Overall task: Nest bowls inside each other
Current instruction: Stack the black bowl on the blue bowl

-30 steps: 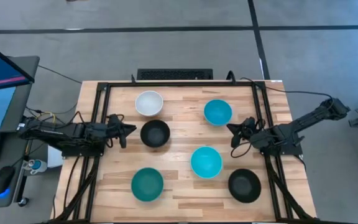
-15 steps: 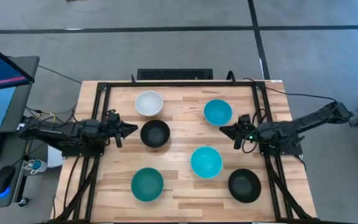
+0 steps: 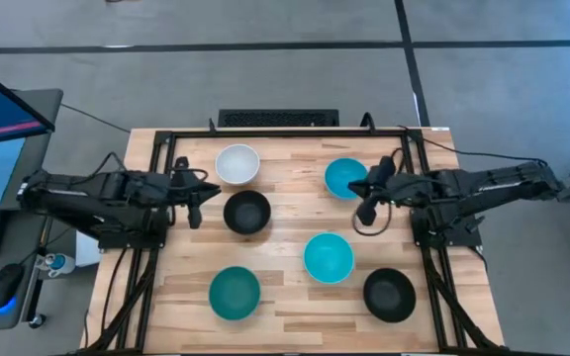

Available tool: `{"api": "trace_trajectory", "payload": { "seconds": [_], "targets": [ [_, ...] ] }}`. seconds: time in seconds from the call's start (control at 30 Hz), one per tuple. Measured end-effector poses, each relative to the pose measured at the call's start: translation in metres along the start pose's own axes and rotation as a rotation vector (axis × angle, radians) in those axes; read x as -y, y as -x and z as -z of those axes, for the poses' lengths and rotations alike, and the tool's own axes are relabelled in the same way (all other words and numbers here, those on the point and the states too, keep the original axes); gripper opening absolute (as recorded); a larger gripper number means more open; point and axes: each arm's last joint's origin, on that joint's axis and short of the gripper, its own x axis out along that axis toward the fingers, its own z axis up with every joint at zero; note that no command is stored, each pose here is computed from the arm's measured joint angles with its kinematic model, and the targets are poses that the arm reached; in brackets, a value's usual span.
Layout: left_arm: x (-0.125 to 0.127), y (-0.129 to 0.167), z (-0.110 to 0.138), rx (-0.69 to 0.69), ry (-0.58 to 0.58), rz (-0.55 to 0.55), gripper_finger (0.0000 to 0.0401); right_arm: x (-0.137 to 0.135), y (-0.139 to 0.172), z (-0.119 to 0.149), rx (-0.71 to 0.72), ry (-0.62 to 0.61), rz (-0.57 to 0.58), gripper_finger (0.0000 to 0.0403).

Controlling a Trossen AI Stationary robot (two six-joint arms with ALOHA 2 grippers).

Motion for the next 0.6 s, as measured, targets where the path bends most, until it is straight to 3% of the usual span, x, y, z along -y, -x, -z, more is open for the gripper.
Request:
{"api": "trace_trajectory", "payload": {
  "seconds": [0.2, 0.4, 0.6],
  "targets": [
    [0.002, -0.017, -0.020, -0.098, -0.033, 0.022, 0.0045, 0.008, -0.022, -0.014, -0.173, -0.032, -0.045, 0.0059],
    [-0.006, -0.033, -0.028, -0.128, -0.070, -0.030, 0.0045, 0.016, -0.054, -0.027, -0.103, -0.098, 0.062, 0.0059],
    [-0.030, -0.045, -0.025, -0.208, -0.014, -0.041, 0.0045, 0.023, -0.076, -0.030, -0.101, -0.130, 0.058, 0.0059]
  ]
}}
